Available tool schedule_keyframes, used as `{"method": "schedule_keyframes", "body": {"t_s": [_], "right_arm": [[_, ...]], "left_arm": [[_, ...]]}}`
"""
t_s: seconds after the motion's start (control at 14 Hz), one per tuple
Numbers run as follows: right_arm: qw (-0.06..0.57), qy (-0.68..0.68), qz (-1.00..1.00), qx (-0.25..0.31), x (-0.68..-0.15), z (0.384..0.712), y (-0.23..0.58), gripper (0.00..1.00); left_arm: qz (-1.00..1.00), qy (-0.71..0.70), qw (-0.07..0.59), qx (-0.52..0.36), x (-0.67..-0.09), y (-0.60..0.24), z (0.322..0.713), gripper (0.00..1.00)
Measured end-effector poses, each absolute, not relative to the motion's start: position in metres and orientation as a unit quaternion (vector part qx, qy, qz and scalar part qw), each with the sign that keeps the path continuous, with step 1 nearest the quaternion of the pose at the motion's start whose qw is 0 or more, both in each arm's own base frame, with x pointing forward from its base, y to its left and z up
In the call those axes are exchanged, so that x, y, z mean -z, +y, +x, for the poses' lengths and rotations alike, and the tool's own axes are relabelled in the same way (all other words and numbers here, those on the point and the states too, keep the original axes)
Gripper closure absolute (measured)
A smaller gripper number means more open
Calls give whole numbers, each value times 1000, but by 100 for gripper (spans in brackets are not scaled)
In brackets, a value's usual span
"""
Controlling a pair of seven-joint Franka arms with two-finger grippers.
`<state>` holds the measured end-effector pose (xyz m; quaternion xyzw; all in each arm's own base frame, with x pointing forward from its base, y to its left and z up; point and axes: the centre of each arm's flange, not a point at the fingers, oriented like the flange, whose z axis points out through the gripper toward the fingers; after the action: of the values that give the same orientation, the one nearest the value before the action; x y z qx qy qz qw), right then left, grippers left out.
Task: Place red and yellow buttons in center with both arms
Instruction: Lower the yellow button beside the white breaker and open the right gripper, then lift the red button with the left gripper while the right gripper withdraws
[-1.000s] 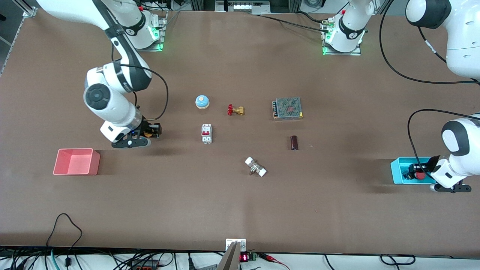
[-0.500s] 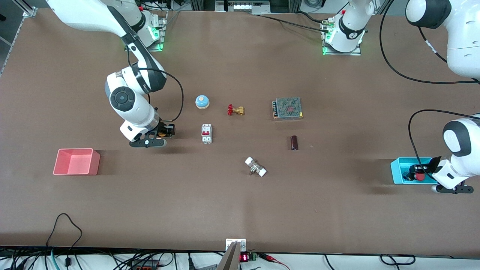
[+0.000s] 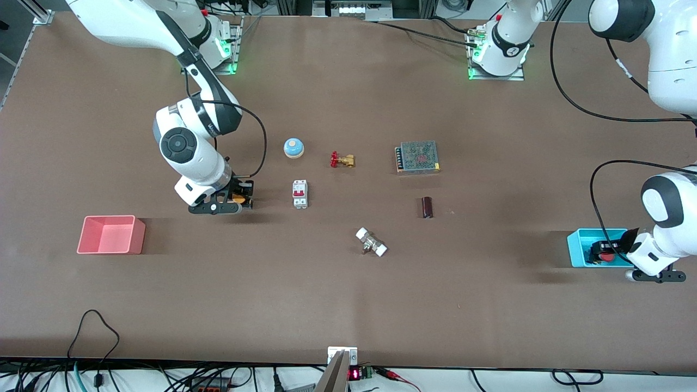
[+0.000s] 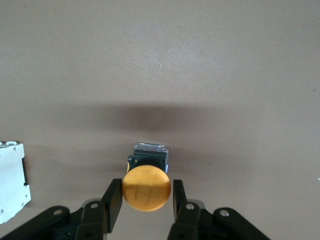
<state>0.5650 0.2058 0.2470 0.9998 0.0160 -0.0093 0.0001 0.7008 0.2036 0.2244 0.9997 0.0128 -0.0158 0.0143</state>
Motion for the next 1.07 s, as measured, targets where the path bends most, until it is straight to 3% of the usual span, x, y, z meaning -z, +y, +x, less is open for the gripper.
{"method": "schedule_keyframes", "body": {"t_s": [0.21, 0.43, 0.5, 0.57, 0.64, 0.93, 1.07], "right_arm": [[0, 15, 1000, 8, -248, 566, 205, 49], [-4, 4, 1000, -18, -274, 580, 197, 24], [-2, -3, 1000, -30, -299, 586, 191, 15], [1, -12, 999, -43, -334, 592, 183, 4], [5, -24, 998, -57, -377, 594, 174, 0], [-5, -41, 998, -47, -561, 561, 101, 0], [3, 4, 999, -49, -615, 548, 61, 0]], "left_arm": [[1000, 14, 15, 16, -224, 204, 701, 49], [1000, 14, 15, 15, -224, 204, 701, 52], [1000, 14, 15, 15, -224, 204, 701, 59], [1000, 14, 15, 15, -224, 204, 701, 59], [1000, 14, 15, 15, -224, 204, 701, 63], [1000, 14, 12, 4, -236, 206, 704, 66], [1000, 11, 12, -6, -261, 201, 707, 66]]}}
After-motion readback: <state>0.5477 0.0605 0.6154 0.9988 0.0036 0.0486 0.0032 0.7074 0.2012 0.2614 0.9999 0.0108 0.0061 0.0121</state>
